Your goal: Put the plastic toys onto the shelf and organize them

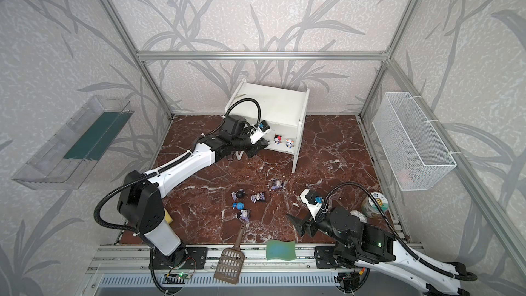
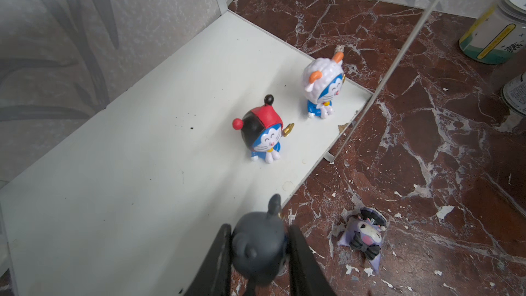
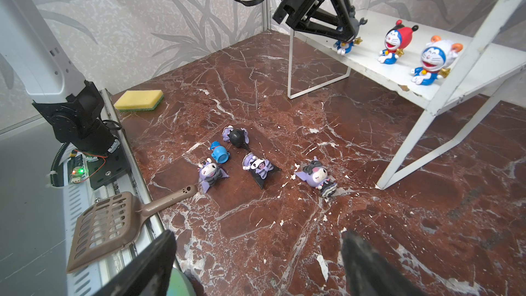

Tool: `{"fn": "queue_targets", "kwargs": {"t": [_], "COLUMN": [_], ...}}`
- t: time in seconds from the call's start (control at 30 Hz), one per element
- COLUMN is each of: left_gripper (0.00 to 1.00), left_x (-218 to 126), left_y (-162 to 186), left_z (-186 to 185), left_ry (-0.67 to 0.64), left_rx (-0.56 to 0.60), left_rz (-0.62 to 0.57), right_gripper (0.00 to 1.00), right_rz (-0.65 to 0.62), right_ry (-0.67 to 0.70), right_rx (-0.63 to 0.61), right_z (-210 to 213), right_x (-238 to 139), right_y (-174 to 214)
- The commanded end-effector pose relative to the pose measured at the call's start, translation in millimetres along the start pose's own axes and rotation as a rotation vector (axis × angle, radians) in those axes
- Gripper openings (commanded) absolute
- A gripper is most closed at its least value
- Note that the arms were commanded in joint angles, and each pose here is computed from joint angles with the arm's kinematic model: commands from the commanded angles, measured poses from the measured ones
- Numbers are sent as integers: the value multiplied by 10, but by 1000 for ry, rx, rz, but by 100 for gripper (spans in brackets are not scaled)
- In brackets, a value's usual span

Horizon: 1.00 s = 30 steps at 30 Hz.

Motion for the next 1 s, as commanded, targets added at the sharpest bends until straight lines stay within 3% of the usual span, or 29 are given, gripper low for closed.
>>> {"fn": "queue_targets", "kwargs": {"t": [0.0, 0.97], "left_gripper": [27, 26], "left_x": [-65, -146], "left_y": [-152, -28], "left_z": [113, 104], "left_ry": [-61, -183], "left_rx": [16, -16], "left_rz": [-85, -215], "right_gripper": [90, 90], "right_rz": [-24, -26], "right_ry": [-9, -29], "right_rx": [15, 21], "right_z": [10, 39], "right_x": [-35, 7], "right_y": [-48, -27]}}
Point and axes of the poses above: each gripper's point midway between its finger pads, its own x axis out along the fingers, its own z axis along the line the jaws close on, y = z × x, the point moved 6 cm from there along -x, back along the fingers, and after that the axes turned 4 degrees about x, right-handed, at the moved point
